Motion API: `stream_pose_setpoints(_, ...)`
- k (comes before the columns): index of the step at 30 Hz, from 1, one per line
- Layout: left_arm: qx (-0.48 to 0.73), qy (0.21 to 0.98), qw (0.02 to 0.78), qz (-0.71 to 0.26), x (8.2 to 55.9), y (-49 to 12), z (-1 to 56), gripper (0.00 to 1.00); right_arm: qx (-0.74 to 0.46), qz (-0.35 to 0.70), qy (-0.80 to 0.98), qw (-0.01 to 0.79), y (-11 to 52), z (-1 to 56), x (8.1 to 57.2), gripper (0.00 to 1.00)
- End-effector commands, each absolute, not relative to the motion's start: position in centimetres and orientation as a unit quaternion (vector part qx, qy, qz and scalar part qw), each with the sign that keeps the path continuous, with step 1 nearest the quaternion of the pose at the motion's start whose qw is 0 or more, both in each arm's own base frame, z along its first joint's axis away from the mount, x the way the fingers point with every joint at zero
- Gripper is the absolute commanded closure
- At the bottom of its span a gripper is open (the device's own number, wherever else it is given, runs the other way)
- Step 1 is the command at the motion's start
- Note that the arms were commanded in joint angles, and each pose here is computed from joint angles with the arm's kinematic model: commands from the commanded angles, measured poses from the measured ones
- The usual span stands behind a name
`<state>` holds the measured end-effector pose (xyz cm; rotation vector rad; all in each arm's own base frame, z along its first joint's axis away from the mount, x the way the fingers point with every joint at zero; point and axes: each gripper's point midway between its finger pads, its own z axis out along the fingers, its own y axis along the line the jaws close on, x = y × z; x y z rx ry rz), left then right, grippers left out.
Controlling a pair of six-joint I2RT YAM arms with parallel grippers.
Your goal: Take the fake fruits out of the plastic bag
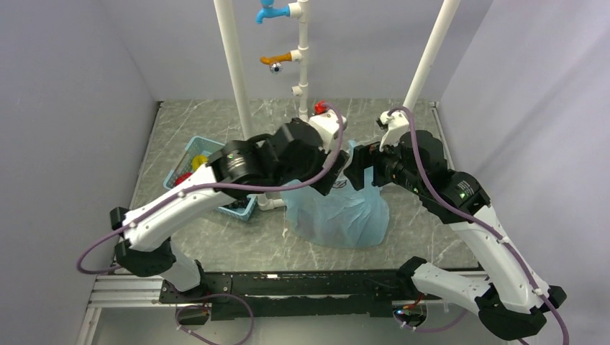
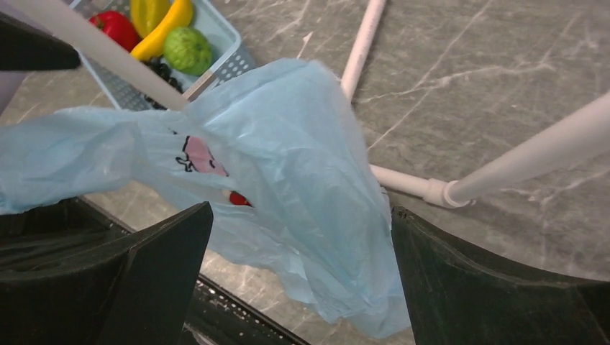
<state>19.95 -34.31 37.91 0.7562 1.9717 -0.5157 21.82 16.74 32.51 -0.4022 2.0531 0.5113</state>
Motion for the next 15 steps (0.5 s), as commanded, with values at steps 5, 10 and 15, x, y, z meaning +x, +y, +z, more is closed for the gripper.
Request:
stream_pose_setpoints(5,0.268,0.822,0.488,-0.121,21.5,-31.2,36.3,0.25,-0.127,0.198,0.807,0.541,15.4,35.7,22.8,0.14)
stream_pose_setpoints(10,0.224,0.804,0.526,-0.162,20.8,-28.7,38.4,0.73,-0.111,0.184,0.797,0.565,14.2,35.7,22.8,0.71)
stream_pose_setpoints(15,0.152,0.777,0.573,-0.211,21.0,-24.9,40.7,1.00,-0.073,0.165,0.766,0.616,11.8,38.6,22.5,1.00)
